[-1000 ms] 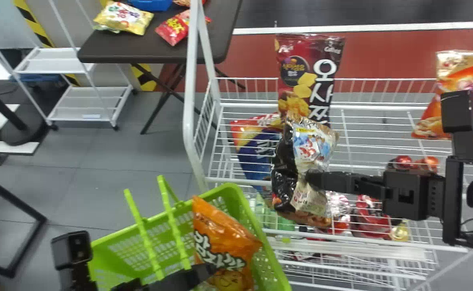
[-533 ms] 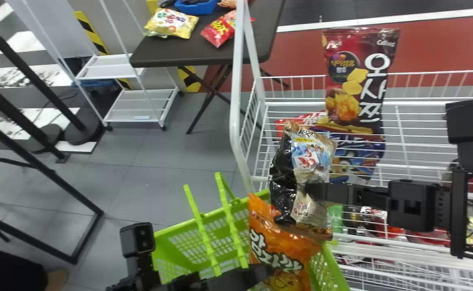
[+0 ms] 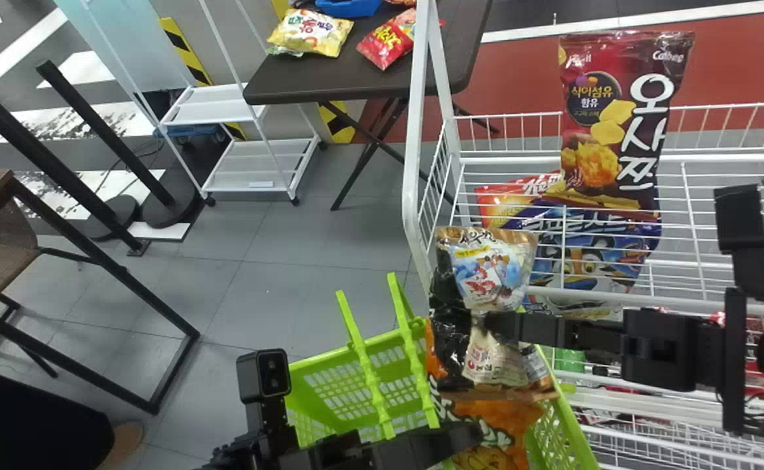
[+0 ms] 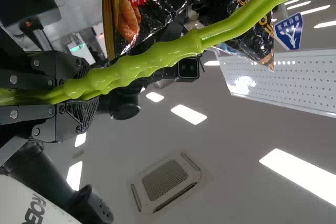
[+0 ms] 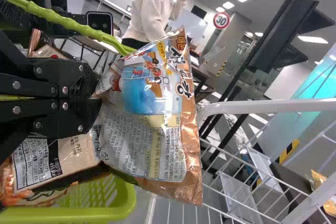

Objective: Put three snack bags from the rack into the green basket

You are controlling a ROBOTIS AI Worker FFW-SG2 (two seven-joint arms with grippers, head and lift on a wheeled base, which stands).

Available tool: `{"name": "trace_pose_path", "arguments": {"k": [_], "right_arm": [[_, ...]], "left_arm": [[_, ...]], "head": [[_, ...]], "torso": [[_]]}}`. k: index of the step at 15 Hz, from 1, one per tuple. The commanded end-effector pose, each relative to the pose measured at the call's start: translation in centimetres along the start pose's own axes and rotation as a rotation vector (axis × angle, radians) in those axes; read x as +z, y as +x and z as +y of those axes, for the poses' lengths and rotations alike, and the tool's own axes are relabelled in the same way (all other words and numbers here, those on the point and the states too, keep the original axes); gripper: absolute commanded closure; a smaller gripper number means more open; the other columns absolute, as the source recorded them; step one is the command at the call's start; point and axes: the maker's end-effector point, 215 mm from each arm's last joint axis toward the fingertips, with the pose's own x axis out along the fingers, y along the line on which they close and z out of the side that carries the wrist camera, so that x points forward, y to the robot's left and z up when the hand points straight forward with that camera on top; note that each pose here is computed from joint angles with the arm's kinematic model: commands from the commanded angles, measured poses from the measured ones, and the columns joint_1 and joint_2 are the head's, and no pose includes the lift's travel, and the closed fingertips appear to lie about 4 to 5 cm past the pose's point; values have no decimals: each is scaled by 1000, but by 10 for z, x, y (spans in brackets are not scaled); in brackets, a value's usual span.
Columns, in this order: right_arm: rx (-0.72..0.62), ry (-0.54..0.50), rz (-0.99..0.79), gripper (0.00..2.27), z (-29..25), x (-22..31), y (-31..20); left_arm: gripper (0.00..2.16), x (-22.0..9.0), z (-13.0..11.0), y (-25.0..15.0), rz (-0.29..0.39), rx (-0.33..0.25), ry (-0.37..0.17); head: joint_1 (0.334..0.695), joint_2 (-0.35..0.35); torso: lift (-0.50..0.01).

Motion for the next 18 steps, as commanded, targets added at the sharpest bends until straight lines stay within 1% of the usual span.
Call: {"name": "trace_pose_path", "arguments": {"k": [1,2,4,5,8,10,12,15,16,17,18], "right_arm": [[28,29,-2,2246,2,-2,4],[39,47,-3,2246,1,-4,6],[15,52,-7,2246,-7,-7,6],[2,57,4,2246,-12,-13,6],[-16,76,40,2246,-19,-34,3],[-19,78,73,2246,-19,-46,6],[-24,64,130,2246,-17,-67,19],[-24,51,171,2246,-12,-83,31],[-48,43,186,2165,-17,-87,33],[-56,46,193,1936,-20,-90,33],[-57,52,196,1227,-21,-93,33]], "left_arm": [[2148,0,0,0,1,-1,1],[2148,0,0,0,1,-1,1],[2148,1,-2,0,1,1,2],[2148,2,-2,-2,-3,3,-7],[2145,7,-4,-7,-17,5,-4],[2148,9,-7,-8,-25,-1,-2],[2148,8,-8,-6,-25,-9,-5],[2148,8,-7,-6,-25,-8,-6],[2145,8,-8,-6,-27,-9,-5],[2148,9,-8,-7,-27,-9,-4],[2148,8,-8,-6,-27,-9,-5]], "head": [[695,350],[695,350],[695,350],[695,350],[695,350],[695,350],[695,350],[695,350],[695,350],[695,350],[695,350]], "torso": [[0],[0],[0],[0],[0],[0],[0],[0],[0],[0],[0]]}}
